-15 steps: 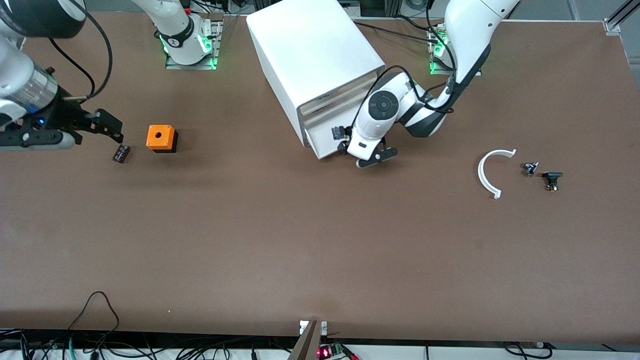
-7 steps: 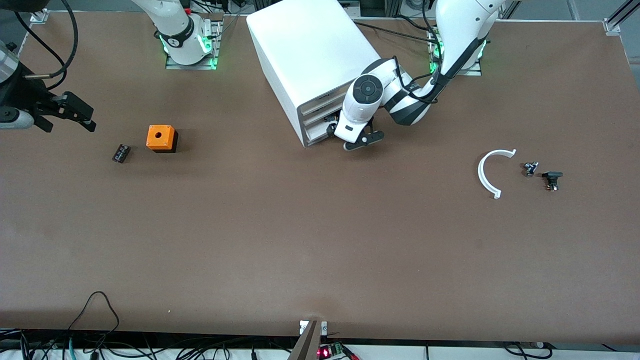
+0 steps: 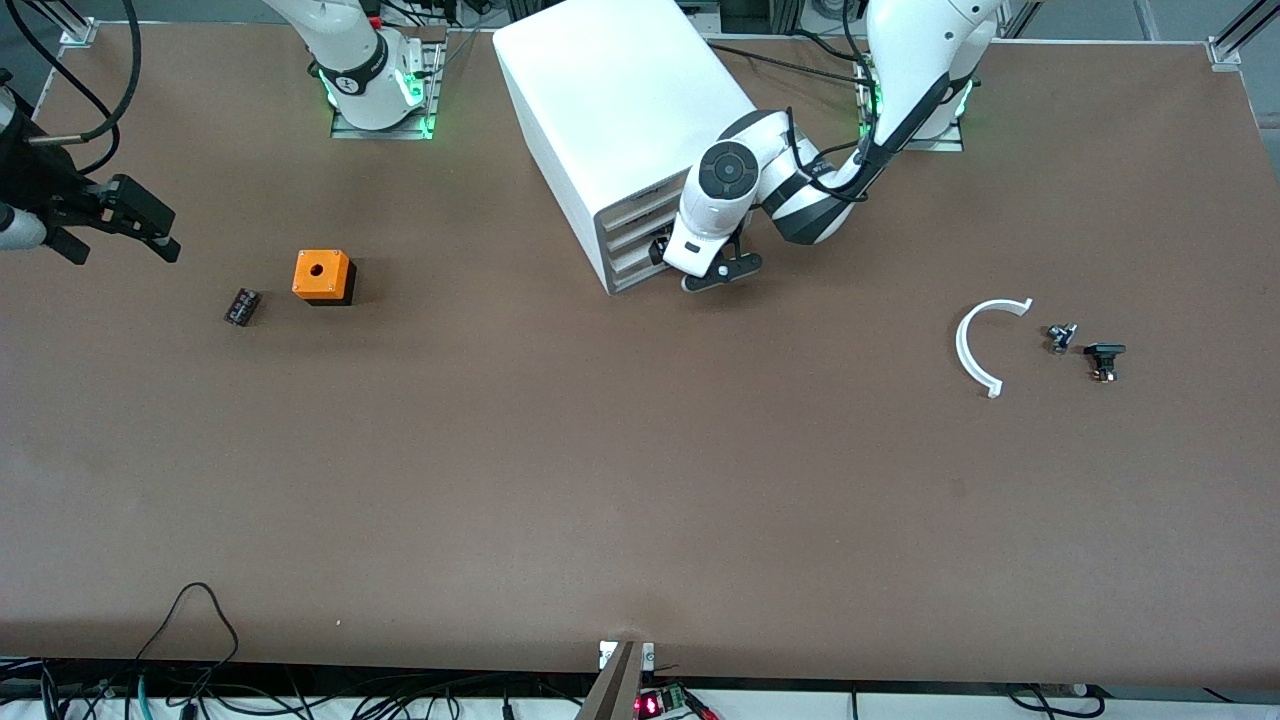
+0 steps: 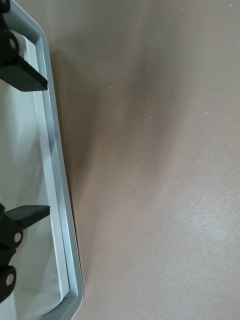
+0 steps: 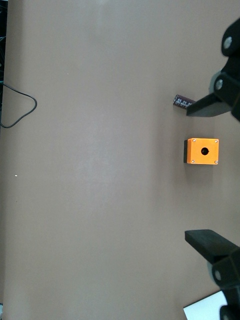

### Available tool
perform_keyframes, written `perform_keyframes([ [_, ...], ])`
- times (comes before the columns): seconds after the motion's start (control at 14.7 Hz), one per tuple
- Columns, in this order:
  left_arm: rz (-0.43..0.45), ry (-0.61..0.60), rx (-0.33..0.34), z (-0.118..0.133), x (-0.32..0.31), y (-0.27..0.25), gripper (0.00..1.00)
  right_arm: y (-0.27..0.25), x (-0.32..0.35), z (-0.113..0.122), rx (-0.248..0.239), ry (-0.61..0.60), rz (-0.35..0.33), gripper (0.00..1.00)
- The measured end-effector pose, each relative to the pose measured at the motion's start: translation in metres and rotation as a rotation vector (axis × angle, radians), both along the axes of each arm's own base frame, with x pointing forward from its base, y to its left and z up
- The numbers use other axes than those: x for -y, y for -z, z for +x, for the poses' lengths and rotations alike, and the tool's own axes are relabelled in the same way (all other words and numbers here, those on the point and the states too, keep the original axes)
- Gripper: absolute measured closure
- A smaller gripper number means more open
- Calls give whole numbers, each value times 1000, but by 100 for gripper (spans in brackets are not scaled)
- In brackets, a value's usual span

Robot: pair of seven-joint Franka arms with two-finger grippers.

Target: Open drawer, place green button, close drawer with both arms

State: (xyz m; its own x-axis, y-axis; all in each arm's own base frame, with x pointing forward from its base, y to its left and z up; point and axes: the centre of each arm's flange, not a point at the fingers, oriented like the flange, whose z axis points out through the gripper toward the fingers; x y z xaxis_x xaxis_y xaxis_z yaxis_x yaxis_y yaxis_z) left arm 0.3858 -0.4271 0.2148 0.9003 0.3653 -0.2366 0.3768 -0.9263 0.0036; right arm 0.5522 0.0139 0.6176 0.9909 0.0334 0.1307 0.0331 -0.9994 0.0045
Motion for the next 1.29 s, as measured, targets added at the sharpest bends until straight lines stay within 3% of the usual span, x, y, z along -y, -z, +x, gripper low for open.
perform_keyframes([
  [0.27,17,-18,8,19,-10,-16,0,7,-1,5,-12,-2,-1,0],
  [0.61,78,92,-4,97,-55,-102,0,12,-1,9,-21,-3,-1,0],
  [0.88,112,272,64,163,-114,-167,0,16,-2,12,-28,-4,-2,0],
  [1.02,112,355,91,182,-136,-194,0,9,-2,13,-19,-4,-2,0],
  [1.29,97,488,164,209,-191,-258,0,-25,-2,15,-78,-4,-9,0],
])
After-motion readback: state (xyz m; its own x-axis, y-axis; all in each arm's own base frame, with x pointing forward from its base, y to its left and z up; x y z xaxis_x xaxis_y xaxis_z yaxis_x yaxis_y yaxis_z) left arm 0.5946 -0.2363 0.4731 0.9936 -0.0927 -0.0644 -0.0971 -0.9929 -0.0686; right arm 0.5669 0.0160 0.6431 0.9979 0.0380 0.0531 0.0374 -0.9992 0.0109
